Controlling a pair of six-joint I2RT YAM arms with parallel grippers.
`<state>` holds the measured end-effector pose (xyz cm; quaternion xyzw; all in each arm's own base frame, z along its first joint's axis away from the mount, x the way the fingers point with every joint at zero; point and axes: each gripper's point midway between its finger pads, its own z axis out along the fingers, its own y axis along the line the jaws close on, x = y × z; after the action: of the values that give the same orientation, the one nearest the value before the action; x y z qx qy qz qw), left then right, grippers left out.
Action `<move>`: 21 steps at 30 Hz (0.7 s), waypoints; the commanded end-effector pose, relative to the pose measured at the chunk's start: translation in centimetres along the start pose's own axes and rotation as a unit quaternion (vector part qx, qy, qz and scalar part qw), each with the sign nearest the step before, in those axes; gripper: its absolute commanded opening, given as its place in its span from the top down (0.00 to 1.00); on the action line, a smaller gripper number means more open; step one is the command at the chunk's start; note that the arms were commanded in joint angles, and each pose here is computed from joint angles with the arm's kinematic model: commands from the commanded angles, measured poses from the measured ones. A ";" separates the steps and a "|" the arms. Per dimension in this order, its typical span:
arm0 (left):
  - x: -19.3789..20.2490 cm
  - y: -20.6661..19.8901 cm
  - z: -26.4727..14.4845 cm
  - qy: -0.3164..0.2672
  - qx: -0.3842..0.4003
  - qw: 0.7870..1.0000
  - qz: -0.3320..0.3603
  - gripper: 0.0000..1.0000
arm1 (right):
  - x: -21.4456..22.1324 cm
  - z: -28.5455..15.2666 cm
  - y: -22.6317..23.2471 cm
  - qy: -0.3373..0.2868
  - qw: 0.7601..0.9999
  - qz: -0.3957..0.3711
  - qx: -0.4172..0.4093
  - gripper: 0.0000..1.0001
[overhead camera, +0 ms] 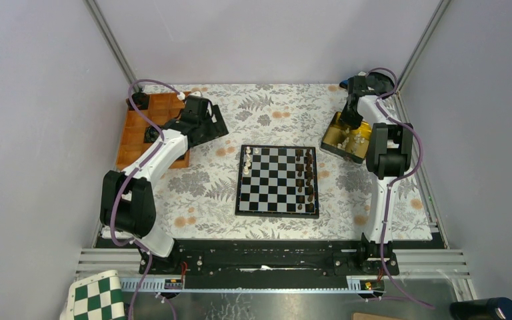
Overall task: Set up the chess pieces on the board
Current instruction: Pick up the chess piece from the storage box.
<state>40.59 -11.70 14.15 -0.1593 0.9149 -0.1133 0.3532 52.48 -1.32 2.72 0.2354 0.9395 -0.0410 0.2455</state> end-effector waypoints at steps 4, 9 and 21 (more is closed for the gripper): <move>-1.6 -1.5 -0.3 -0.022 0.023 0.999 0.005 0.06 | -1.1 -1.4 0.1 -0.017 1.000 0.003 -0.006 0.58; -1.6 -1.6 -0.5 -0.022 0.025 0.999 0.005 0.07 | -1.1 -1.8 0.0 -0.019 1.000 0.002 -0.007 0.60; -1.3 -1.6 -1.0 -0.023 0.027 0.999 0.004 0.07 | -0.8 -2.2 -0.2 -0.018 1.000 0.002 -0.008 0.74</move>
<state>40.54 -11.95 14.20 -0.1567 0.9151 -0.1150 0.3534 51.81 -1.35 2.30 0.2348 0.9411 -0.0433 0.2393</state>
